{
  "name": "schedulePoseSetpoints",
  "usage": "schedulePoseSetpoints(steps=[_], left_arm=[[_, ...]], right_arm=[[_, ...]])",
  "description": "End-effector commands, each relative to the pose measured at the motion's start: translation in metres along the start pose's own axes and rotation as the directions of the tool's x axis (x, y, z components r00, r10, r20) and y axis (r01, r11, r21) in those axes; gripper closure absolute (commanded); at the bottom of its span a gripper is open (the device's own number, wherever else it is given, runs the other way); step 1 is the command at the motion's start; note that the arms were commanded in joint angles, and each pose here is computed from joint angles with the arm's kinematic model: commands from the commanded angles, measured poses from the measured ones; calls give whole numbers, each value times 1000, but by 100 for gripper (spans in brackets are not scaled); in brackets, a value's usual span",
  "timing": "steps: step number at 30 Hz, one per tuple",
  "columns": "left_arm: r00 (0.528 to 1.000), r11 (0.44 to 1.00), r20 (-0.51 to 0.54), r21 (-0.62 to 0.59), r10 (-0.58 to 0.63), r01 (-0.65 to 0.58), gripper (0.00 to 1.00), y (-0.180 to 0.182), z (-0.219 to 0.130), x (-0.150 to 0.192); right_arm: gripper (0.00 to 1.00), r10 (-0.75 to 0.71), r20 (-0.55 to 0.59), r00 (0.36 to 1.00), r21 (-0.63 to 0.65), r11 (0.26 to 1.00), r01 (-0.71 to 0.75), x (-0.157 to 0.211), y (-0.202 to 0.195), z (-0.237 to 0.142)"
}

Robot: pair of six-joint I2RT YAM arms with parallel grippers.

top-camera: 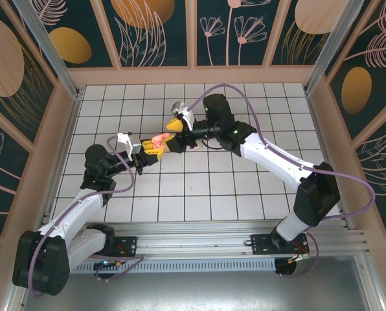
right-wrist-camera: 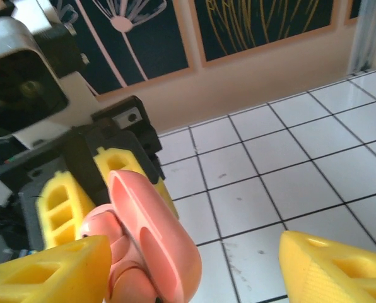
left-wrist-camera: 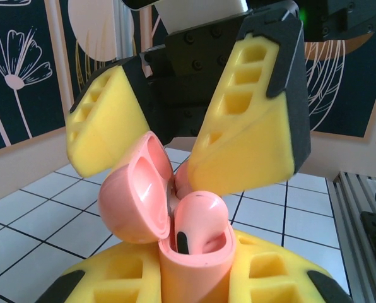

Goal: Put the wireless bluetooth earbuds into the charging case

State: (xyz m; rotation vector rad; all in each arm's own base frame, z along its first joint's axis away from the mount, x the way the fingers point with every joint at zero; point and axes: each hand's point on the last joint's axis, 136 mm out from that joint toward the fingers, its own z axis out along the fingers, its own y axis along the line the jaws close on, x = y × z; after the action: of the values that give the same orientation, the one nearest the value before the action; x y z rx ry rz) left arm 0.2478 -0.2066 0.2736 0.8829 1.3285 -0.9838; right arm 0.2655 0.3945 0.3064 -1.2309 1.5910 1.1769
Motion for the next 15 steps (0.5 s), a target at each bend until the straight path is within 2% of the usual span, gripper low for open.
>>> schedulePoseSetpoints(steps=[1,10,15], left_arm=[[996,996,43,34,84,-85,93,-9,1,-22],[995,995,45,47,89,-91,93,-11,2,-23],[995,995,44,41,89,-91,93,-11,2,-23]], right_arm=[[29,7,77,997,-138,990,4,-28,17,-14],[30,94,20,995,-307,948,-84,-29,26,-6],[34,104,2,995,-355,930,-96,-28,31,-4]])
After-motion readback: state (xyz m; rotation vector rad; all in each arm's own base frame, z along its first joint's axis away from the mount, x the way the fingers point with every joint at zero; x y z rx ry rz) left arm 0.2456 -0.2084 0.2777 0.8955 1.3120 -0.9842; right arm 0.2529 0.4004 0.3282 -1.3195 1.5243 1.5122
